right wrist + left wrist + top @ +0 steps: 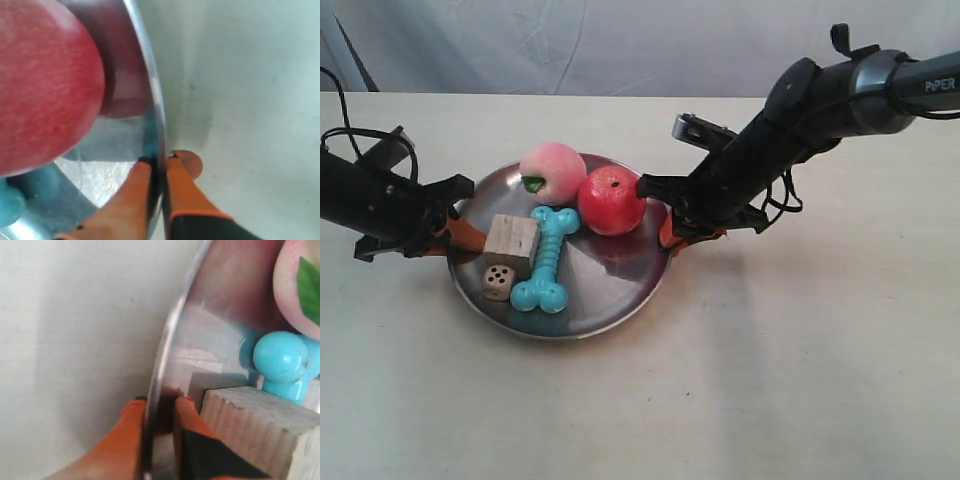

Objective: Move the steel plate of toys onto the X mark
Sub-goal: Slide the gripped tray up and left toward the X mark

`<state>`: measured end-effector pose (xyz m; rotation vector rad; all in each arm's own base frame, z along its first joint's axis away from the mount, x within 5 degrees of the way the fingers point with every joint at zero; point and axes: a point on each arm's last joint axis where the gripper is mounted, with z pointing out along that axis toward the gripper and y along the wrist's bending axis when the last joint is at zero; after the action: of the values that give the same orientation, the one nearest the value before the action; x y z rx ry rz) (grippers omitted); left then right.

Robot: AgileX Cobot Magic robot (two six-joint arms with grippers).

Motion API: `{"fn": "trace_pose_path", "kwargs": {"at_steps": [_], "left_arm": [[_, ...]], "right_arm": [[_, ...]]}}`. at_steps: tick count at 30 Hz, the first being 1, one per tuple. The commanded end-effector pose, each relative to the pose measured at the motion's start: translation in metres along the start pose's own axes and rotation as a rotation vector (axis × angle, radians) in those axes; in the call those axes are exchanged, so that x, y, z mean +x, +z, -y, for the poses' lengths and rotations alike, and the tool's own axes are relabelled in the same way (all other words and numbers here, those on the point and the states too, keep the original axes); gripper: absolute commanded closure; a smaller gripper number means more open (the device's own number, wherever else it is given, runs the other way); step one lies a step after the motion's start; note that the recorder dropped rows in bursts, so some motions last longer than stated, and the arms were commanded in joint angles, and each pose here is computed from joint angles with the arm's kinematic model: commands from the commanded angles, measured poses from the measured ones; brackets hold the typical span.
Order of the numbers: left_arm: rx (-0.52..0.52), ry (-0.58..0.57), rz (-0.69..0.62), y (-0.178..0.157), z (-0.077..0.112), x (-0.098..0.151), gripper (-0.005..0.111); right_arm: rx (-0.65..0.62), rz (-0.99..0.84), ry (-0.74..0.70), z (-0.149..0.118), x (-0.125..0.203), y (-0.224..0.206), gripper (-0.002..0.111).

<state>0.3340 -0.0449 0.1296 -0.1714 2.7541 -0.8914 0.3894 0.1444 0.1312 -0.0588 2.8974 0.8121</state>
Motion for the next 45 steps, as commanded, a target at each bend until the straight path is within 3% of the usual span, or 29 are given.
{"fn": "trace_pose_path", "kwargs": {"at_steps": [1,16,23,30,42,45], "left_arm": [[-0.139,0.019,0.094,0.002,-0.018,-0.011,0.107],[-0.175,0.024,0.010,0.022,-0.036,-0.003,0.107],[-0.237,0.147,-0.049,0.021,-0.042,0.001,0.107],[-0.250,0.175,-0.062,0.021,-0.043,0.002,0.107],[-0.295,0.232,-0.059,0.020,-0.047,0.000,0.072],[-0.300,0.233,-0.051,0.019,-0.047,-0.001,0.071]], "right_arm": [[-0.012,-0.006,-0.065,-0.014,-0.011,0.004,0.109],[0.004,-0.081,-0.051,-0.013,-0.009,0.045,0.109],[0.010,-0.054,-0.051,-0.013,-0.012,0.045,0.109],[0.011,-0.051,-0.051,-0.013,-0.012,0.045,0.109],[0.012,-0.048,-0.051,-0.013,-0.012,0.045,0.108],[0.014,-0.040,-0.051,-0.012,-0.013,0.045,0.096]]}}
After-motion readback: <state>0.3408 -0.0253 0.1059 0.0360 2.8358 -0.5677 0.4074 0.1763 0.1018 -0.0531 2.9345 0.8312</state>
